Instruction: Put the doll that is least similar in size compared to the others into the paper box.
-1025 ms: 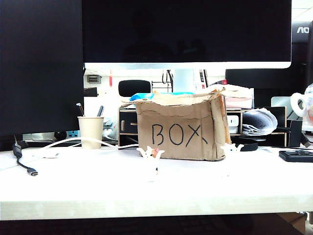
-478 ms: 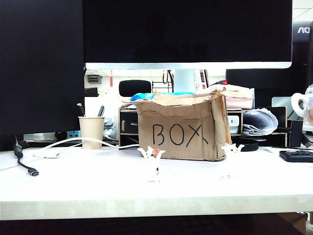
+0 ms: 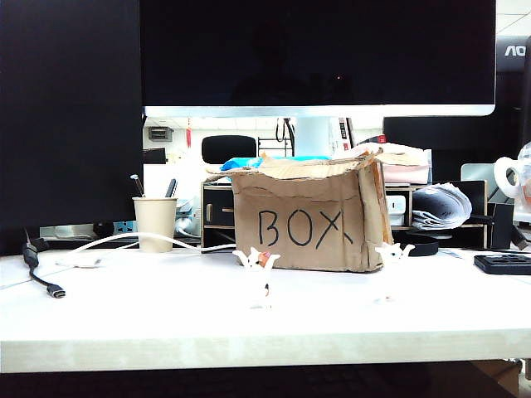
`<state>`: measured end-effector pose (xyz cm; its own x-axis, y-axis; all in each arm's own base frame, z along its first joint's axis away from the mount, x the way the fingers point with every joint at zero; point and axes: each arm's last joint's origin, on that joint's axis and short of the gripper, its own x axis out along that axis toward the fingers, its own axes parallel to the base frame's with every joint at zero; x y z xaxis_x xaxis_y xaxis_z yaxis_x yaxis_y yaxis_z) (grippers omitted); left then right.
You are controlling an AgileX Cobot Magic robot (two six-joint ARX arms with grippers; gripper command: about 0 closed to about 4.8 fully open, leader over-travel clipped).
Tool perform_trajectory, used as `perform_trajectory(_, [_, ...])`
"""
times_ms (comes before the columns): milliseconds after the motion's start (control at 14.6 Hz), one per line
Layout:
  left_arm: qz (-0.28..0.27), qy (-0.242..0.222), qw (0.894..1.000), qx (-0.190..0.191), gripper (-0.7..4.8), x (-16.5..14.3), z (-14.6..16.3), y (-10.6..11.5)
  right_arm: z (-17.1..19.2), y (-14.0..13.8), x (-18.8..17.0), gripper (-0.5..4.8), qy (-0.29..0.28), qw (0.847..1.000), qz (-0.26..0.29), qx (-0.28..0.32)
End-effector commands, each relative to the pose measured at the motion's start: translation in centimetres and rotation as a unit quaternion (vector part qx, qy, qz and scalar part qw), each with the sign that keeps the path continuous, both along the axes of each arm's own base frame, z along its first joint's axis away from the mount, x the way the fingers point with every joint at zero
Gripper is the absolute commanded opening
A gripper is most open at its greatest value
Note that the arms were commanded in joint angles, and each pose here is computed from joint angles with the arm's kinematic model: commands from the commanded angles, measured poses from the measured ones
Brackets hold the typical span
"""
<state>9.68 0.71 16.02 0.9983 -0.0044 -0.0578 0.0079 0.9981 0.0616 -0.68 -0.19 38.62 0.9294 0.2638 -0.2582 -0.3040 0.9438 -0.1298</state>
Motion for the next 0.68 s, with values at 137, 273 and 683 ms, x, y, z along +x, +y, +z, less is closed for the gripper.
perform_trajectory(137, [-0.001,-0.007,1.000,0.002,-0.05,0.0,0.2,0.0,0.2,0.0,-0.1,-0.05,-0.010,1.000,-0.012,0.005])
perform_trajectory(273, [-0.001,-0.007,1.000,0.002,-0.05,0.0,0.1,0.0,0.0,0.0,-0.3,-0.05,-0.009,0.999,-0.038,0.005])
perform_trajectory(683, [-0.001,-0.007,1.000,0.002,-0.05,0.0,0.2,0.0,-0.6,-0.1,-2.0,-0.05,-0.089,0.992,-0.083,0.021])
